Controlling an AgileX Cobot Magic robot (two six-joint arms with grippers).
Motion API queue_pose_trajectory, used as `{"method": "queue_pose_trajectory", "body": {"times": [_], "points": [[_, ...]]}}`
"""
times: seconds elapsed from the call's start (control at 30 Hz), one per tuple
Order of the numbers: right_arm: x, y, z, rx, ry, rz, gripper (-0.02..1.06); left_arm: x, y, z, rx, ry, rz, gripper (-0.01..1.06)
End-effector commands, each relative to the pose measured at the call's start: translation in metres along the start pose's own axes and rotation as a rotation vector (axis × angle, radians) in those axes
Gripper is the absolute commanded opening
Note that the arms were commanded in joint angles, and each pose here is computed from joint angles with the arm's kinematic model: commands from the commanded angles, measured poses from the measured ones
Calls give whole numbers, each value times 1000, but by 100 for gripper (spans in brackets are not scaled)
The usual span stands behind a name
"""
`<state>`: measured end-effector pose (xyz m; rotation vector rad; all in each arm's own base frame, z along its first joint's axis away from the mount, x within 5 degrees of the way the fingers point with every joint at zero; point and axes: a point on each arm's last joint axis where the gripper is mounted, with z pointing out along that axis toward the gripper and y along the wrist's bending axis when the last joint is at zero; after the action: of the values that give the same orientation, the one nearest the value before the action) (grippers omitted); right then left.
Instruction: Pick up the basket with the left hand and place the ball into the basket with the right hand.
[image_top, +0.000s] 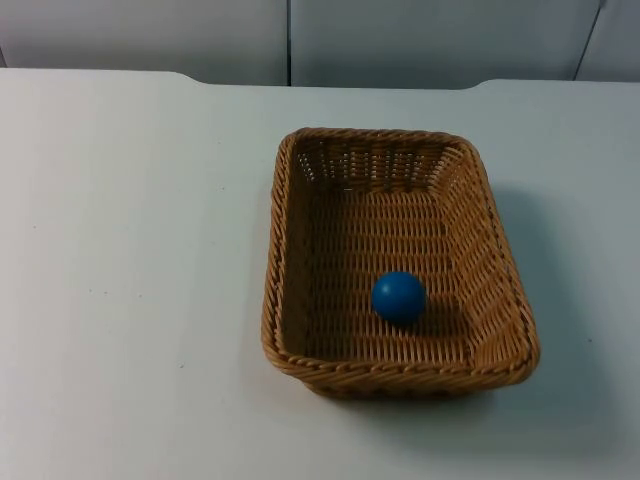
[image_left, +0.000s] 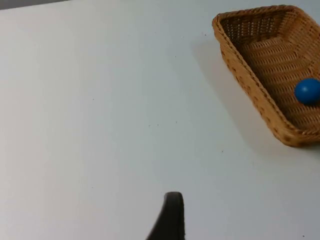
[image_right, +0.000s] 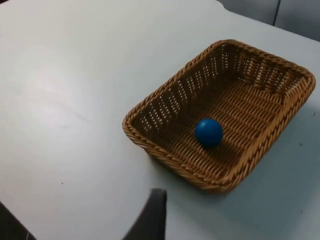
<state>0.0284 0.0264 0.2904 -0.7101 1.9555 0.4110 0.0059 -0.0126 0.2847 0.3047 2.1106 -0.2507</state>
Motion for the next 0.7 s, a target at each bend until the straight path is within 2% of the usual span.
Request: {"method": "queue_pose_trajectory", "body": {"times": [0.0,0.13,0.33,0.57,0.67], "points": [[2,0,-7,5,-21,8,85,1,0,-2,-4,8,-3,74],[6,0,-19,11,-17,25,85,4,0,-4,-7,20,1,74],[17,0,-29,21,16,34,85,12,-1,-16,-14,-67,6,74],[31,-6,-37,96,1,28,85,12,0,-16,-26,-69,-25,74],[32,-7,-35,114,0,55,85,12,1,-16,-29,-69,-23,74]]}}
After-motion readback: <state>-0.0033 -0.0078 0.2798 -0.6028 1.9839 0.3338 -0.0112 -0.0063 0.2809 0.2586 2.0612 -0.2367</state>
